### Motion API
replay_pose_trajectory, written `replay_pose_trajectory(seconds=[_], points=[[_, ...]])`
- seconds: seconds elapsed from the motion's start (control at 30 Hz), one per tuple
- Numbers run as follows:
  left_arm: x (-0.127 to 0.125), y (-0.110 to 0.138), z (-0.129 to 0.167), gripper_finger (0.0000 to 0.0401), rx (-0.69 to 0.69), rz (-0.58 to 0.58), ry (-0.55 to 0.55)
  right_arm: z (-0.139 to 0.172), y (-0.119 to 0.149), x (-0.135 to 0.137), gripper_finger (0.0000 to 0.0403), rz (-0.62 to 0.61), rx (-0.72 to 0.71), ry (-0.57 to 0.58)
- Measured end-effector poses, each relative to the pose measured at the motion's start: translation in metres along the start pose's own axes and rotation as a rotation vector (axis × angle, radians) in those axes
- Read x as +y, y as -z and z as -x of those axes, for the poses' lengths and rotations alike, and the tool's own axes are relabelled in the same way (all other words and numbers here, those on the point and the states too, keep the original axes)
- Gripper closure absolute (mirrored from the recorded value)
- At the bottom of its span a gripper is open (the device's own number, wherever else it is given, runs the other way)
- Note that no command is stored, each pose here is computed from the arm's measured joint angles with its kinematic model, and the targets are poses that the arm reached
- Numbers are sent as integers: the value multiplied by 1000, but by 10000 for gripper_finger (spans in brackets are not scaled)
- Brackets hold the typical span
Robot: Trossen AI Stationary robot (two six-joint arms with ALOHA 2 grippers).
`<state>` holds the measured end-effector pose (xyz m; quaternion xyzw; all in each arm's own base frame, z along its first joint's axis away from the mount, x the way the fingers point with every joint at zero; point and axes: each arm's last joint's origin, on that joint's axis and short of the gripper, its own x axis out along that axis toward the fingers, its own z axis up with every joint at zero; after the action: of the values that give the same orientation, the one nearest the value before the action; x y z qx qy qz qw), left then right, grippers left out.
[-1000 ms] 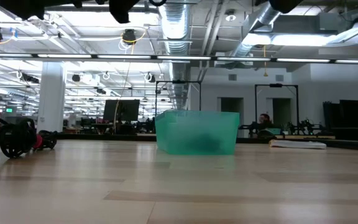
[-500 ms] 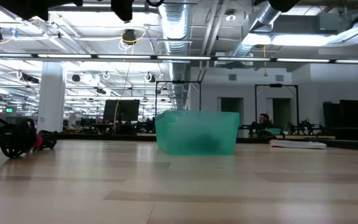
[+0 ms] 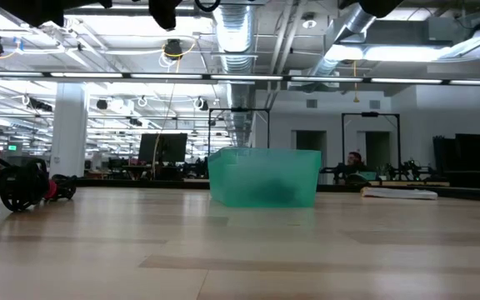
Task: Pick and place USB-C Cables
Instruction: Put the right black charger cable into the green bin
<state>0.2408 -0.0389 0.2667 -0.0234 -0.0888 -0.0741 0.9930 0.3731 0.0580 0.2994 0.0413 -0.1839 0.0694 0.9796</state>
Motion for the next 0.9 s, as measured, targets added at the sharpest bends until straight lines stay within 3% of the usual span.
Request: replay_pose_trajectory(seconds=[0.57, 0.9], points=[[6, 10, -9, 167, 3, 31, -20, 0, -1, -1, 363, 6, -8, -1], [9, 15, -19, 171, 13, 42, -19, 0, 0, 0, 361, 6, 0, 0]])
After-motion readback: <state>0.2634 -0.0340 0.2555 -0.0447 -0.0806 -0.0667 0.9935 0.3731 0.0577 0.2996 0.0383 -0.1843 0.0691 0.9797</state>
